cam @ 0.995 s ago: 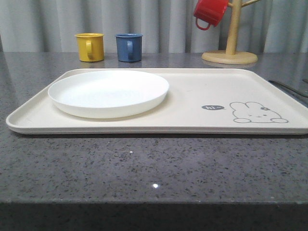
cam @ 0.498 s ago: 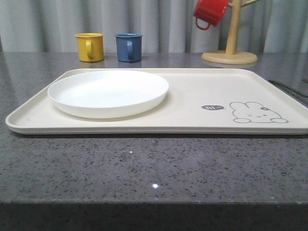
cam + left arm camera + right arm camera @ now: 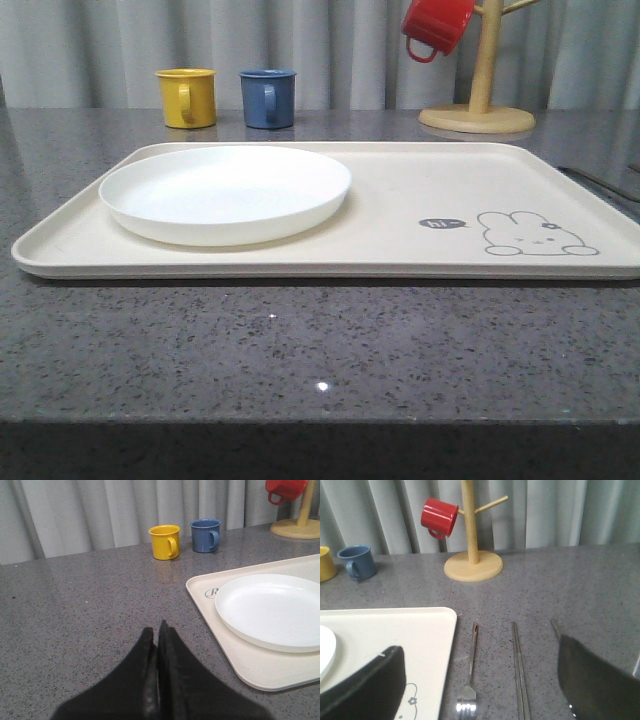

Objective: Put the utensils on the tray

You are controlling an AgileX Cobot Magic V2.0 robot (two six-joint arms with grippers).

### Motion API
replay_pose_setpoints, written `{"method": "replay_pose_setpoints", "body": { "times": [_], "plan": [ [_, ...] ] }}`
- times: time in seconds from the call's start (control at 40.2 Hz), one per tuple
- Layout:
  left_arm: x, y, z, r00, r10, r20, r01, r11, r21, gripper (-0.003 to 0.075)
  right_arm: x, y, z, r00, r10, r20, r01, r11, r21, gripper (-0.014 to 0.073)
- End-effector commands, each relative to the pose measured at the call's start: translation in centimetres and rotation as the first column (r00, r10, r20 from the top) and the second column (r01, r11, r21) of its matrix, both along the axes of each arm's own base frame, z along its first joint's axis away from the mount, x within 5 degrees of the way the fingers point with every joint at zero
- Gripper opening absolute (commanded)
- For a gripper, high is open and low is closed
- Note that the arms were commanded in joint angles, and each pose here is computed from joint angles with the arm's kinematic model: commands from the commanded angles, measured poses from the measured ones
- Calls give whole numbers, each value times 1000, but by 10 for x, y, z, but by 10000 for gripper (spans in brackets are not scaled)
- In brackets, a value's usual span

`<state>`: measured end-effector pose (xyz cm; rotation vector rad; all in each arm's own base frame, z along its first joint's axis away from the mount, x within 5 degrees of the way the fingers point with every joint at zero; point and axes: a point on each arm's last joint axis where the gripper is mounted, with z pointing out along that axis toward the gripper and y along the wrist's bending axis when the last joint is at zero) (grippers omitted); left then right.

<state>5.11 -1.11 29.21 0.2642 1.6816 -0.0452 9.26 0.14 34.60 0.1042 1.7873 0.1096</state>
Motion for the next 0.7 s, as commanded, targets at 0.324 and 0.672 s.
{"method": "replay_pose_setpoints", "body": {
  "times": [0.324,0.672],
  "plan": [
    [0,0,15,996,0,92,4,999,-37,-18,117,-3,27,909,54,-413,-43,998,34,442],
    [0,0,15,996,0,92,4,999,-37,-18,186,11,-1,744,154,-651,-101,988,119,442]
  ]
}}
